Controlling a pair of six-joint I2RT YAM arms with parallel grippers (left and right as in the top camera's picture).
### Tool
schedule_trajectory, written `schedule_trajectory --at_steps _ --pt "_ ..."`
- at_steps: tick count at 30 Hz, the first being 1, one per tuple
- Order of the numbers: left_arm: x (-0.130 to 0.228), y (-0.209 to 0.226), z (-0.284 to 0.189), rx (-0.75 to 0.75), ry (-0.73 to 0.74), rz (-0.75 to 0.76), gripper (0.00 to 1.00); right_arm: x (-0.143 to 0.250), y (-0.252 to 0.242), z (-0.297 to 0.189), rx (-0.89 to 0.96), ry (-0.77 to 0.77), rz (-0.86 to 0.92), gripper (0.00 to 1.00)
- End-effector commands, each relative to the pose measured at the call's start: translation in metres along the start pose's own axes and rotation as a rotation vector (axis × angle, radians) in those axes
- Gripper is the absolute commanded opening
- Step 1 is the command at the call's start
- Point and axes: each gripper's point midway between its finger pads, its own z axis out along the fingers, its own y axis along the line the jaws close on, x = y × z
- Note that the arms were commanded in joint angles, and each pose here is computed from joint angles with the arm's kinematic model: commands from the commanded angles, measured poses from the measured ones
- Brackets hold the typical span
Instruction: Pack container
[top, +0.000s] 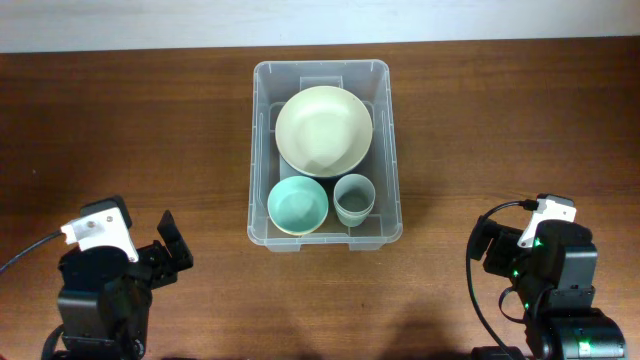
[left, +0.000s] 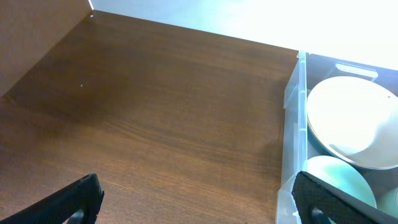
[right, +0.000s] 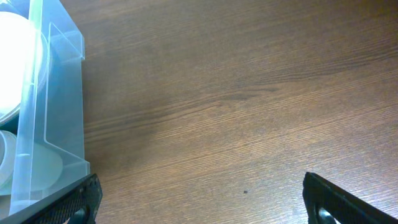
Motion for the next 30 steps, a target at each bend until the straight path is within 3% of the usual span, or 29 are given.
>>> schedule_trajectory --at_steps 1,13,18,30 --pt "0.003 0.001 0.002 -0.009 0.003 0.002 1.0 0.001 -0.005 0.001 0.032 -0.003 -0.003 0.99" --pt "0.003 0.001 0.002 -0.009 0.003 0.002 1.0 0.002 -0.019 -0.002 0.106 -0.008 -0.006 0.99" --pt "0.003 0.001 0.002 -0.009 0.003 0.002 1.0 -0.025 -0.003 -0.031 0.0 -0.25 -0.093 0.99" --pt "0.003 0.001 0.002 -0.009 0.003 0.002 1.0 -0.006 0.021 -0.036 -0.207 -0.587 -0.115 0.99"
